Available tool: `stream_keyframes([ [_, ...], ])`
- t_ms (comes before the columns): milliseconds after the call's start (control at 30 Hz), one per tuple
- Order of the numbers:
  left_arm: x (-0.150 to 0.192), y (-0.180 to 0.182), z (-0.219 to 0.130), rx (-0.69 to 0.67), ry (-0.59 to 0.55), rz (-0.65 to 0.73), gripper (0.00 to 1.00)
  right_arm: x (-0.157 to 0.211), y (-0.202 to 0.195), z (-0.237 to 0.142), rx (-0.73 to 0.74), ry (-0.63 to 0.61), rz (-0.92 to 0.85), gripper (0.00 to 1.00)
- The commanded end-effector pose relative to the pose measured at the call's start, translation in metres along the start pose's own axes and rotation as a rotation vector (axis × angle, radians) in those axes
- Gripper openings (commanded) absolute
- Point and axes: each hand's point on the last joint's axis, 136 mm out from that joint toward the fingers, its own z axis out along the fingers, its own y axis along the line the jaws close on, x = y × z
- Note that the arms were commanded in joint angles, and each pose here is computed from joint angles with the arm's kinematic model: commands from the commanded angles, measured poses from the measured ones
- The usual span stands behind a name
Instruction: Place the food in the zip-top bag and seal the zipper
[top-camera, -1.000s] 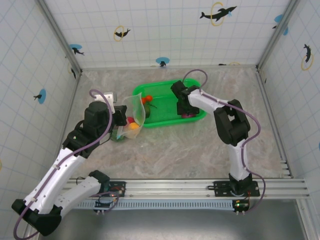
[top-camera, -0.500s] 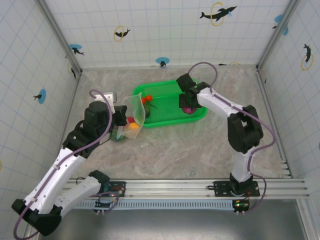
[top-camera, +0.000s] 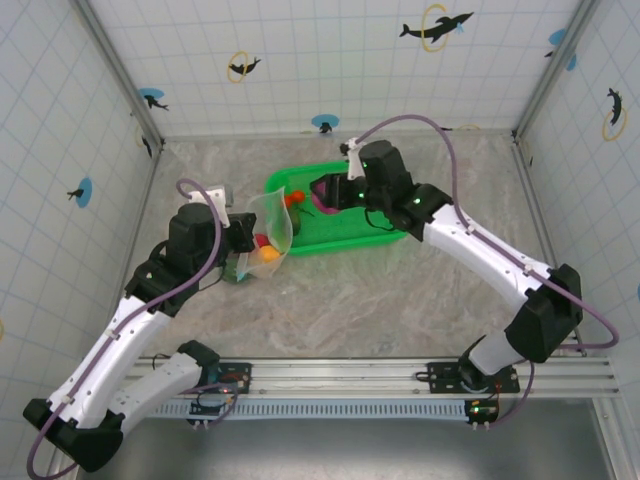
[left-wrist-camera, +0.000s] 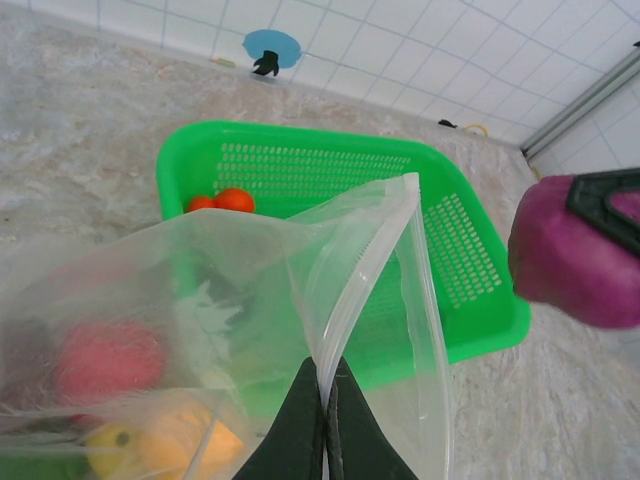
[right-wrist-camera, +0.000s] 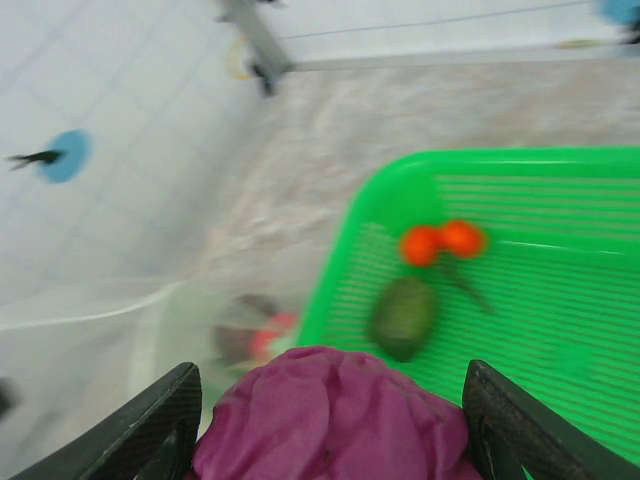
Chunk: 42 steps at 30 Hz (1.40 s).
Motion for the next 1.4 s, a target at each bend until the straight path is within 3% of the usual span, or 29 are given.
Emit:
stream_keyframes([
  [0, -0.002, -0.007, -0.008, 0.035, 0.000, -0.047, 0.00, -0.017, 0.057, -0.015, -0.208, -0.090, 0.023, 0.59],
  [200, -0.018, -0.016, -0.020, 0.057, -0.044, -0.092, 0.00, -0.017, 0.094, -0.016, -0.347, -0.156, 0.141, 0.58],
  [333, -0.027, -0.016, -0.023, 0.046, -0.067, -0.130, 0.00, -0.012, 0.098, -0.010, -0.352, -0.187, 0.228, 0.57],
  [600, -0.035, -0.019, -0.025, 0.039, -0.068, -0.178, 0.00, 0.018, 0.109, 0.012, -0.212, -0.181, 0.182, 0.59],
  [767, -0.040, -0.022, -0.029, 0.052, -0.086, -0.183, 0.00, 0.037, 0.094, 0.028, -0.068, -0.165, 0.114, 0.63],
  [933, -0.040, -0.024, -0.029, 0.068, -0.087, -0.181, 0.00, 0.047, 0.078, 0.043, 0.053, -0.139, 0.059, 0.71],
  [1200, -0.039, -0.023, -0.029, 0.064, -0.091, -0.168, 0.00, 0.039, 0.087, 0.043, 0.029, -0.142, 0.019, 0.97],
  [1367, -0.036, -0.017, -0.027, 0.041, -0.092, -0.160, 0.00, 0.034, 0.097, 0.038, -0.012, -0.139, -0.014, 0.99],
])
